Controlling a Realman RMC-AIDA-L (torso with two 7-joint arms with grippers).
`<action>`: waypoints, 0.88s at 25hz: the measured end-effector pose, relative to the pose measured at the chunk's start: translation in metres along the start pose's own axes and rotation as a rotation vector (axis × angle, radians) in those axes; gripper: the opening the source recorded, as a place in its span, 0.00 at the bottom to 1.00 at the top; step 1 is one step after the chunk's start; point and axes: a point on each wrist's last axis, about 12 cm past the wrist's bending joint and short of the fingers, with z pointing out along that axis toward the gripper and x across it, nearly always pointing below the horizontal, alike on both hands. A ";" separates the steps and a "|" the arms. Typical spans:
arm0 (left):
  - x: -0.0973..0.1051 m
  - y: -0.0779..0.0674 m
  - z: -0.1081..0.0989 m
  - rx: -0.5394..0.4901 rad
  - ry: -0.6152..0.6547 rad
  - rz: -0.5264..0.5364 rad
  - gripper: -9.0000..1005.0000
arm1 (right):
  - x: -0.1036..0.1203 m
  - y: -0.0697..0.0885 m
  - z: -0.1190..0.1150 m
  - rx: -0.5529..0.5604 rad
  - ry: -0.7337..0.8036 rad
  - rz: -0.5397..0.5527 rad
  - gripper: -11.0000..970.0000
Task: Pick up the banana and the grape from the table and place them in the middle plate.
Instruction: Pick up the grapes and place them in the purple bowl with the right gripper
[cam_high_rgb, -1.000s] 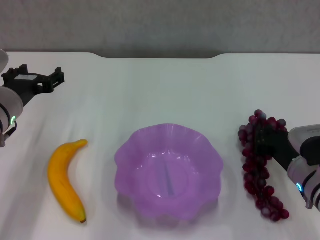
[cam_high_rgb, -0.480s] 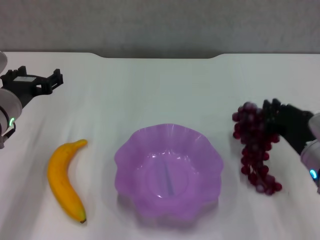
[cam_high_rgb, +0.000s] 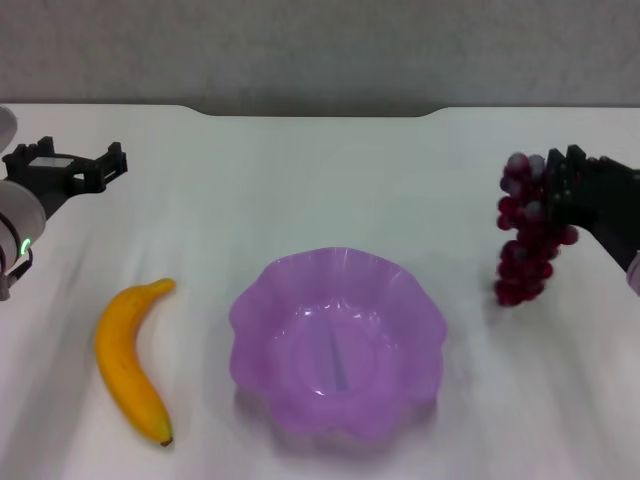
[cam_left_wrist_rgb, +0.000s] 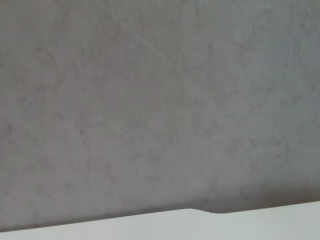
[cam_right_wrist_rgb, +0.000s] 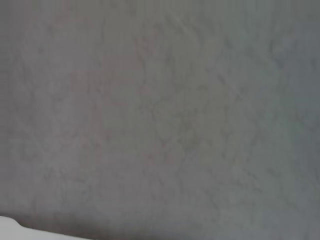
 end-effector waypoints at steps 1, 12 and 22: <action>0.000 0.000 0.000 0.001 0.001 0.000 0.89 | -0.003 0.000 0.002 -0.006 -0.002 0.000 0.17; -0.002 -0.003 0.002 0.009 -0.002 0.002 0.89 | -0.057 0.020 0.006 -0.149 -0.083 -0.043 0.16; -0.003 -0.005 0.005 0.016 -0.005 0.002 0.89 | -0.079 0.050 0.007 -0.255 -0.132 -0.130 0.16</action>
